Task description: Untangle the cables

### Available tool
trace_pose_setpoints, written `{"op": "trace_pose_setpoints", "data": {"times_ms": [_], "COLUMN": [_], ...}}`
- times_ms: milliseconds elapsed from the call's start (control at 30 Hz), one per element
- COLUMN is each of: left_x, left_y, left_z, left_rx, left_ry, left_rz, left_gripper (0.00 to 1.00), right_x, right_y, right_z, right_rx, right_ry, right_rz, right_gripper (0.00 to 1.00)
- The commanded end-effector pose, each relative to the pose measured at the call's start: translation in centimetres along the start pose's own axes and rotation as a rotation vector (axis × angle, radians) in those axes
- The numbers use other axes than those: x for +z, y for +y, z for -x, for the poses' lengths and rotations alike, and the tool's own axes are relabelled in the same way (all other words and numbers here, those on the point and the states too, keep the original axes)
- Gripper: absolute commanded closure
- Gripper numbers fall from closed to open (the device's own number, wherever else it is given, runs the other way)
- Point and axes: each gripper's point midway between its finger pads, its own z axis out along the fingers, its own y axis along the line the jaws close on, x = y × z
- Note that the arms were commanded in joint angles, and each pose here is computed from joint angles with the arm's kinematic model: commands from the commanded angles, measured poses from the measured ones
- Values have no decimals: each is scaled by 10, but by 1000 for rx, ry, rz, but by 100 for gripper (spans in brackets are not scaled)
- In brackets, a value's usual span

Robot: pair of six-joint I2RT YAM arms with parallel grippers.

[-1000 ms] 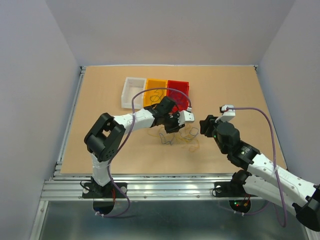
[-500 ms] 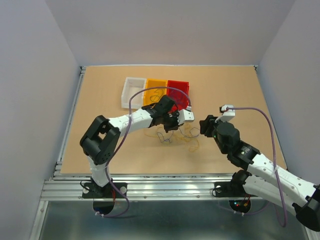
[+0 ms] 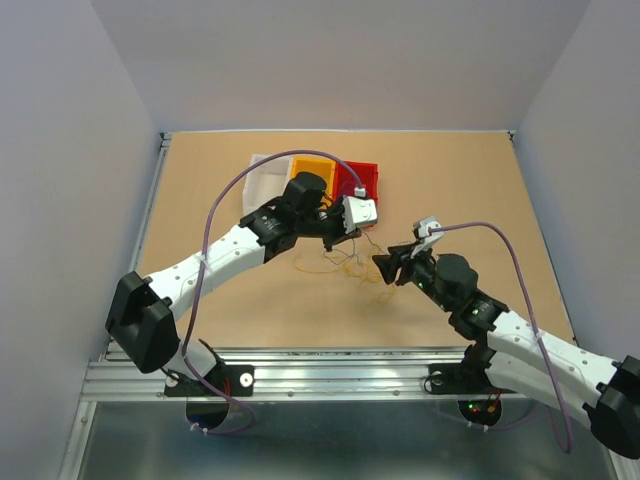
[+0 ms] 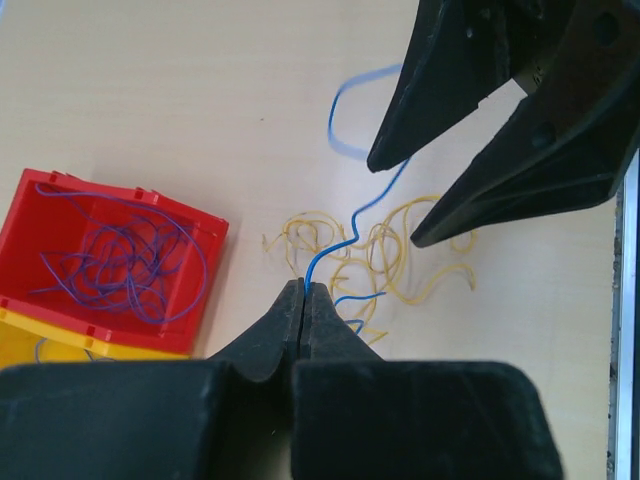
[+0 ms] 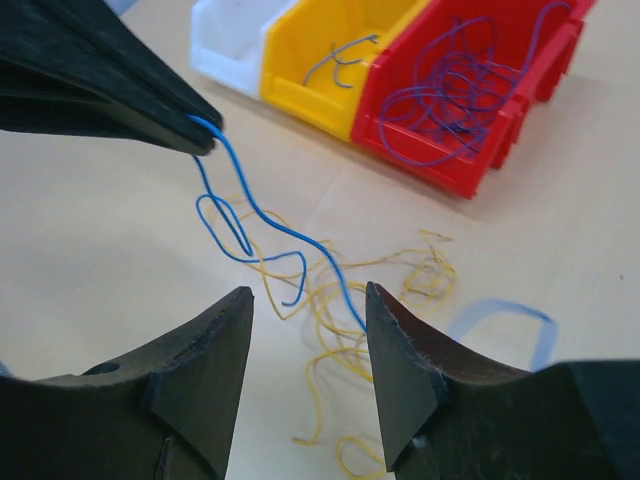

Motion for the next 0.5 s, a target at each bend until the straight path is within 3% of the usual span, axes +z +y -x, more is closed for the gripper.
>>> {"op": "trace_pose_setpoints", "data": {"times_ms": [0, 267, 467], "left_x": [-12, -51, -80], "left_y": [-5, 1, 9], "left_z": [15, 68, 116], "left_rx": [-12, 10, 18], "left_ry": [-42, -166, -256], "left_rz": [7, 81, 123], "left_gripper": [100, 100, 100], "right_x": [8, 25, 34], "right_y": [30, 46, 64], "right_z": [27, 16, 13], "right_rx": [-64, -127, -142], "right_ry": [-100, -85, -96], "right_rz": [160, 258, 358], "right_gripper": [45, 31, 29]}}
